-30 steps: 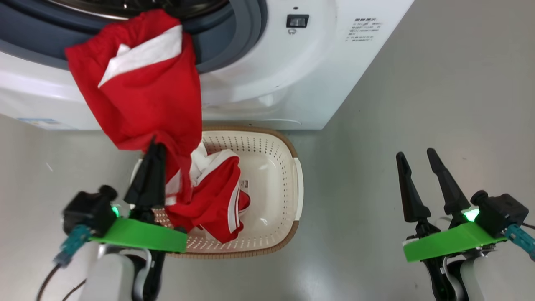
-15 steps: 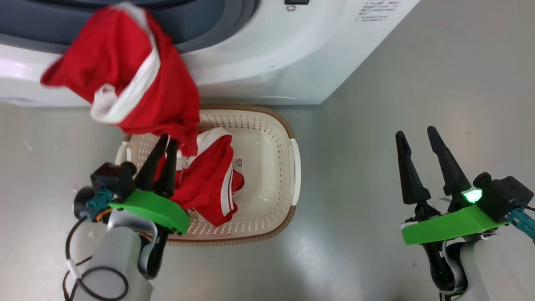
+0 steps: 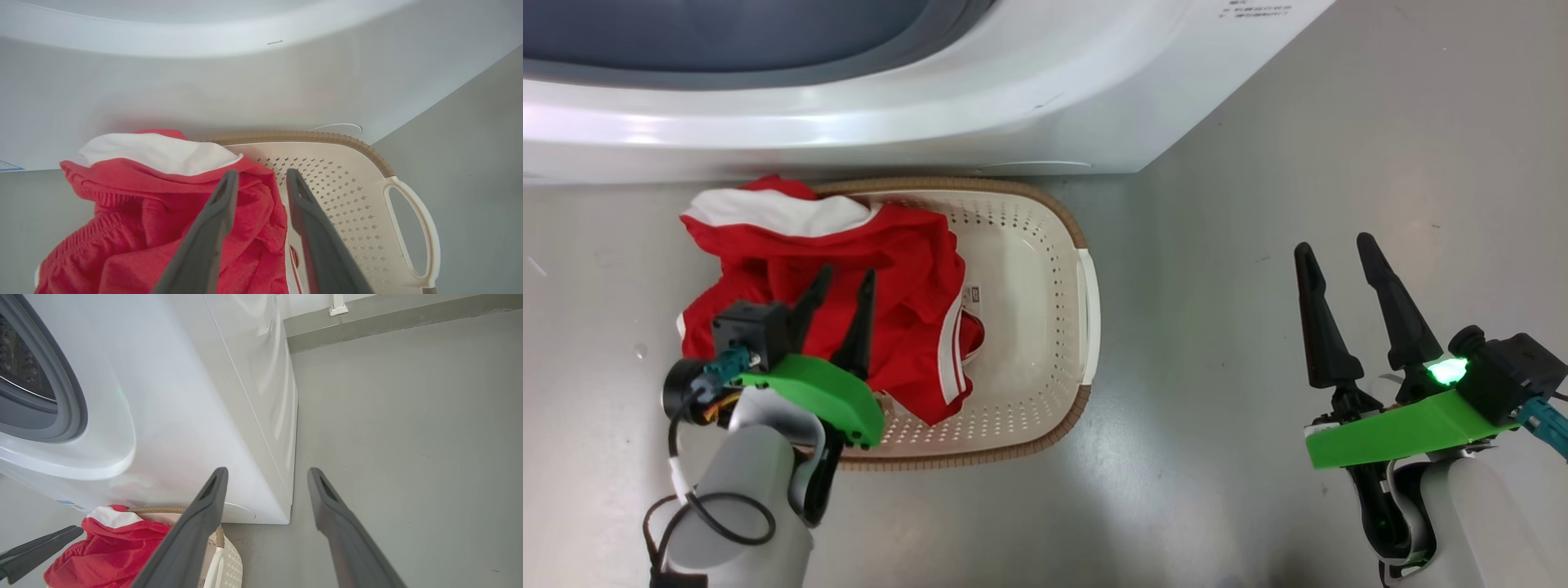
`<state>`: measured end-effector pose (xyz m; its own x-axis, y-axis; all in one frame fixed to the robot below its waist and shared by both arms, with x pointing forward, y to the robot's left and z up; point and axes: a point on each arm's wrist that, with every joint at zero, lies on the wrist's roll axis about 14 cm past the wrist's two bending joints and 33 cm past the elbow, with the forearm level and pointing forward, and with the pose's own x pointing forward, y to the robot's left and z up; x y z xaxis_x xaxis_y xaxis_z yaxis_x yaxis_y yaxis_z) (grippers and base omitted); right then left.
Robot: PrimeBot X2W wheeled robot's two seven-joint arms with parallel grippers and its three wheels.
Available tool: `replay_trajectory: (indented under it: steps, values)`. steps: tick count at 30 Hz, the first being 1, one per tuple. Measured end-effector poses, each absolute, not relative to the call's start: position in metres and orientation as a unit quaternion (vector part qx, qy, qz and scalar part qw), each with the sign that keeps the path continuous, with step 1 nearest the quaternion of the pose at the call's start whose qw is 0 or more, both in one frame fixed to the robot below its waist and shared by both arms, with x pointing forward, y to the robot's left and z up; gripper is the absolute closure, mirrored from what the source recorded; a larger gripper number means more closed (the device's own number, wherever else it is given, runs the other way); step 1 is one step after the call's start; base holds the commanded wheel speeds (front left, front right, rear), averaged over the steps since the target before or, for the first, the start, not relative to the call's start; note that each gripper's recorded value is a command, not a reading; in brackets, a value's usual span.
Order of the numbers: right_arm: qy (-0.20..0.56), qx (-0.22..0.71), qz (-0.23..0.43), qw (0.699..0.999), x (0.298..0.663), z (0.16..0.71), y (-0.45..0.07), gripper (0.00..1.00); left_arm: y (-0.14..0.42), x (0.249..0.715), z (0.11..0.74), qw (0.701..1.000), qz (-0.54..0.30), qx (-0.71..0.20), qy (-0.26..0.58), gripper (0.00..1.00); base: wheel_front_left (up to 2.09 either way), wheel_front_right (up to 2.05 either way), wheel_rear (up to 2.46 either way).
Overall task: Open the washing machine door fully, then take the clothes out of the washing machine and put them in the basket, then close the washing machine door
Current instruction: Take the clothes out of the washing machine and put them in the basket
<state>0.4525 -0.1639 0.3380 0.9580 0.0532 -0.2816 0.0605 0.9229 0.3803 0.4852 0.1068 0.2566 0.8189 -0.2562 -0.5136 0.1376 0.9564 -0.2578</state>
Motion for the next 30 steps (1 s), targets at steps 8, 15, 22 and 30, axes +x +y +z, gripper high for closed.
replay_trajectory:
  steps: [8,15,22,30]
  values:
    - [0.142,0.197,0.0,0.97,0.455,0.339,-0.163,0.0,0.109,0.487,0.253,0.946,-0.102,-0.101,0.289,0.0,0.0,0.0,0.0]
    - [0.127,0.197,0.004,0.972,0.458,0.352,-0.162,0.0,0.116,0.492,0.267,0.952,-0.092,-0.102,0.274,0.0,0.0,0.0,0.0]
    - [0.109,0.193,0.01,0.975,0.458,0.37,-0.161,0.0,0.126,0.495,0.295,0.962,-0.078,-0.107,0.241,0.0,0.0,0.0,0.0]
    - [0.096,0.191,0.013,0.977,0.445,0.389,-0.161,0.0,0.136,0.487,0.331,0.972,-0.066,-0.107,0.198,0.0,0.0,0.0,0.0]
